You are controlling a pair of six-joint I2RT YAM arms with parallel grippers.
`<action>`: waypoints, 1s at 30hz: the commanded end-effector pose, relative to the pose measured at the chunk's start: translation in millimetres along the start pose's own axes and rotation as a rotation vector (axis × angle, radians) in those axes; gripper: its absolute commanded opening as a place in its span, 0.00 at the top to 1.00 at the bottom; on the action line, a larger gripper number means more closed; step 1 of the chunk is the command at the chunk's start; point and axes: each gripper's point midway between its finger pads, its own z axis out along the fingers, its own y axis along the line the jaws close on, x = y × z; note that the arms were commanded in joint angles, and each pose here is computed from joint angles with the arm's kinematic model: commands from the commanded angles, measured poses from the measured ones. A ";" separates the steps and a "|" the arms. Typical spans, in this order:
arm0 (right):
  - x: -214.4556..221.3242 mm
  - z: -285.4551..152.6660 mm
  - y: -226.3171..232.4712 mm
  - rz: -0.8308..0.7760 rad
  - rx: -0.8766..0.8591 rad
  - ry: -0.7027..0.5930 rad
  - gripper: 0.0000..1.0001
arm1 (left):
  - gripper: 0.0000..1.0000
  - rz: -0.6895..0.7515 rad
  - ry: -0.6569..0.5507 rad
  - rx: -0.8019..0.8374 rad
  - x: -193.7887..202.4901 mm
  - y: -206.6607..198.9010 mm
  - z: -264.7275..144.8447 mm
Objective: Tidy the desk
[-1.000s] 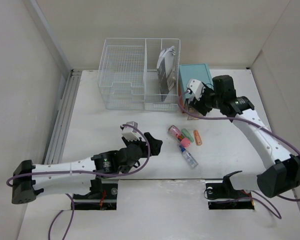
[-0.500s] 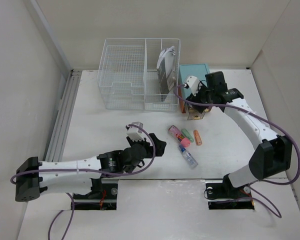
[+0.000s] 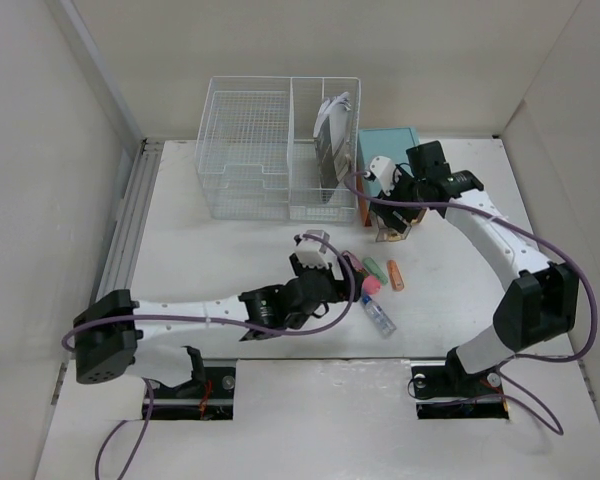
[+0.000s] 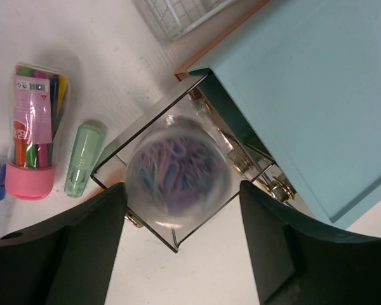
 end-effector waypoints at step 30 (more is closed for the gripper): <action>37.7 -18.3 -54.7 0.786 0.054 -0.375 0.39 | 0.85 -0.025 0.085 0.210 -34.3 -52.4 175.3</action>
